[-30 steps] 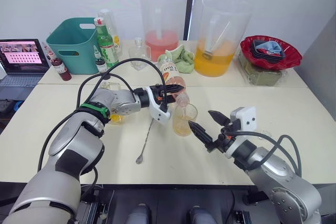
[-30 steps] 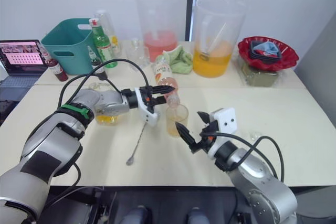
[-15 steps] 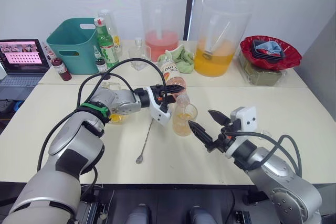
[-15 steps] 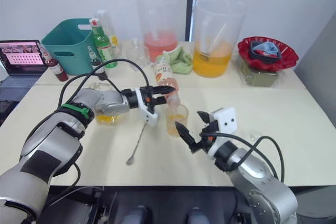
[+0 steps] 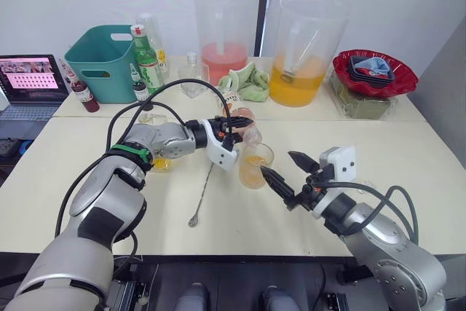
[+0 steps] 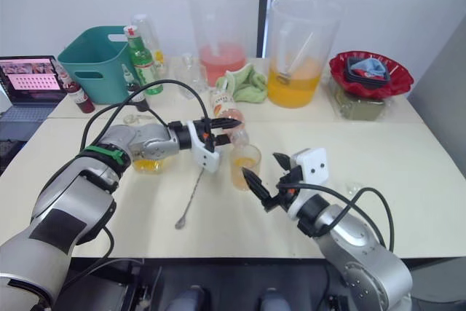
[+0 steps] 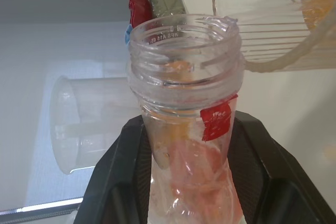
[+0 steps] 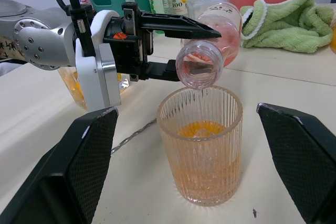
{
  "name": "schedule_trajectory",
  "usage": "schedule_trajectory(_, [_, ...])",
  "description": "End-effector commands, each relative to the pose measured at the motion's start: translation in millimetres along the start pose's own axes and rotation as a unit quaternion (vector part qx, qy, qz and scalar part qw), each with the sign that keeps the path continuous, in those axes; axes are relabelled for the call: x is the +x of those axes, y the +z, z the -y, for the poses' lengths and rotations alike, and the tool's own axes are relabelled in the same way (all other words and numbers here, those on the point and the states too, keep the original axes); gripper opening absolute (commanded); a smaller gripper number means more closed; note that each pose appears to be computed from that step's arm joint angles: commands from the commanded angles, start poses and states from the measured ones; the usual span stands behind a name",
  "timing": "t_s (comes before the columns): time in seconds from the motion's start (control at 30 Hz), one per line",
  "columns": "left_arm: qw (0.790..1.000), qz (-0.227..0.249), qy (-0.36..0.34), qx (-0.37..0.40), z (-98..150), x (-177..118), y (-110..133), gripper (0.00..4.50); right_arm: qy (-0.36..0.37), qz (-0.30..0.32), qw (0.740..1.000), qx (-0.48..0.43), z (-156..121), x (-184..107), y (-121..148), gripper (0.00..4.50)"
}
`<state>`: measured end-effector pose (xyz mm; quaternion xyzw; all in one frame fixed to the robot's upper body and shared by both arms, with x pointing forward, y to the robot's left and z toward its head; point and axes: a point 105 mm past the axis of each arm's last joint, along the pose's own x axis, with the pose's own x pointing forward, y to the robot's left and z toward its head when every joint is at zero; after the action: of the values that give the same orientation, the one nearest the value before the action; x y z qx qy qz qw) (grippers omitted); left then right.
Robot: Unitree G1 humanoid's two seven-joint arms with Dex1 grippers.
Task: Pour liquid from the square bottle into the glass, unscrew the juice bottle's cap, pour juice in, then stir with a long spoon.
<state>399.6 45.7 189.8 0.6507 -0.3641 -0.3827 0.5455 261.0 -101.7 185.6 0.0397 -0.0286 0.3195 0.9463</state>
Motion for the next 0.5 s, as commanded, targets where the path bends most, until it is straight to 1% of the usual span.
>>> schedule_trajectory(0.03, [0.999, -0.001, 0.04, -0.003, -20.3, -0.7, -1.8, 1.95, 0.012, 0.016, 1.0, -0.014, -4.8, -0.7, 9.5, 4.48])
schedule_trajectory(0.17, [0.998, -0.002, 0.056, -0.022, -30.0, -4.7, -4.0, 1.95, 0.014, 0.017, 1.0, -0.017, -2.2, 1.3, 10.4, 4.48])
schedule_trajectory(0.27, [0.996, 0.001, 0.076, -0.051, -43.3, -9.9, -5.9, 1.95, 0.021, 0.016, 0.999, -0.021, -0.6, 4.0, 11.7, 4.48])
schedule_trajectory(0.4, [0.988, 0.003, 0.099, -0.118, -61.5, -19.6, -11.5, 1.95, 0.034, 0.014, 0.999, -0.029, 3.1, 7.5, 14.4, 4.48])
schedule_trajectory(0.5, [0.979, 0.006, 0.1, -0.179, -70.1, -28.9, -16.2, 1.95, 0.046, 0.01, 0.998, -0.038, 8.8, 10.4, 17.4, 4.48])
